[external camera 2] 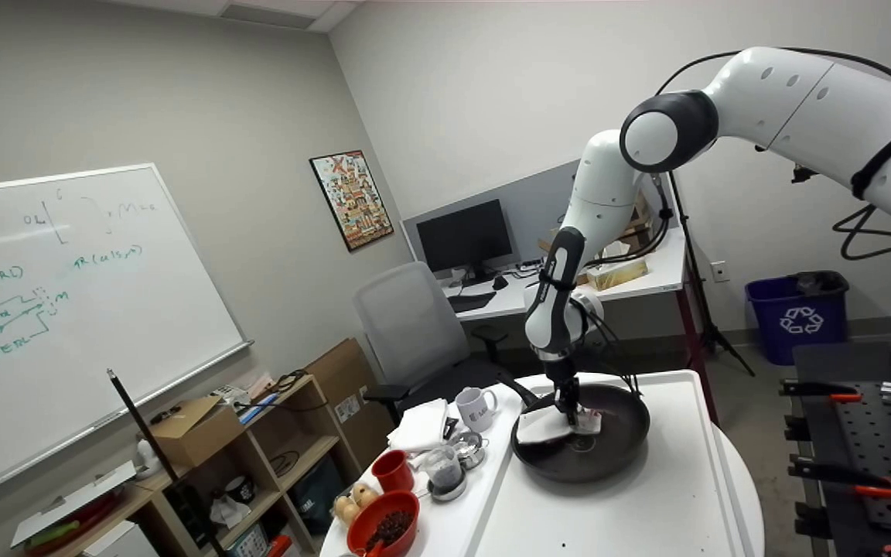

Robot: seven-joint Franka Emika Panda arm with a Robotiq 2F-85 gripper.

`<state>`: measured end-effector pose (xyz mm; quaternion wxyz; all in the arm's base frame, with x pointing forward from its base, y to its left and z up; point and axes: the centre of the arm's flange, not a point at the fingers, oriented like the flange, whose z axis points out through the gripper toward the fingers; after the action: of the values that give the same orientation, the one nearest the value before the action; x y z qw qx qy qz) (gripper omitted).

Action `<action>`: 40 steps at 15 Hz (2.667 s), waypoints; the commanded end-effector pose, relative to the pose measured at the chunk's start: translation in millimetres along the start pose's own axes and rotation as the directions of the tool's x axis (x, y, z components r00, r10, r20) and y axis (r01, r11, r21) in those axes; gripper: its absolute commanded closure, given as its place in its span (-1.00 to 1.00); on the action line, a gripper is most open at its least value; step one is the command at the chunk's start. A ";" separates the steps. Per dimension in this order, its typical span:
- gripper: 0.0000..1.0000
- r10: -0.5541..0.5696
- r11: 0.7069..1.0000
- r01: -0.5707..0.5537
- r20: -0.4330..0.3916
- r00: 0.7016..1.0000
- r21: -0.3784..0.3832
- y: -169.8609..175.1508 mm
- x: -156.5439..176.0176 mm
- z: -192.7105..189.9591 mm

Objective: Pick up the napkin from the table and wipe the pan

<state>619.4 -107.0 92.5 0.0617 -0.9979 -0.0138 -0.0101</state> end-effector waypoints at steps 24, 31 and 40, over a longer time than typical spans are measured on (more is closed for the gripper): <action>0.95 -0.455 0.890 0.450 0.076 0.888 0.068 -86.2 -86.8 21.9; 0.95 -0.246 0.967 0.244 0.021 0.969 0.073 0.8 -86.4 9.5; 0.95 -0.094 0.993 0.095 -0.020 0.995 0.068 51.6 -86.8 9.1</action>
<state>528.9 -157.2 79.1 0.0948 -0.9931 -0.0687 -0.0108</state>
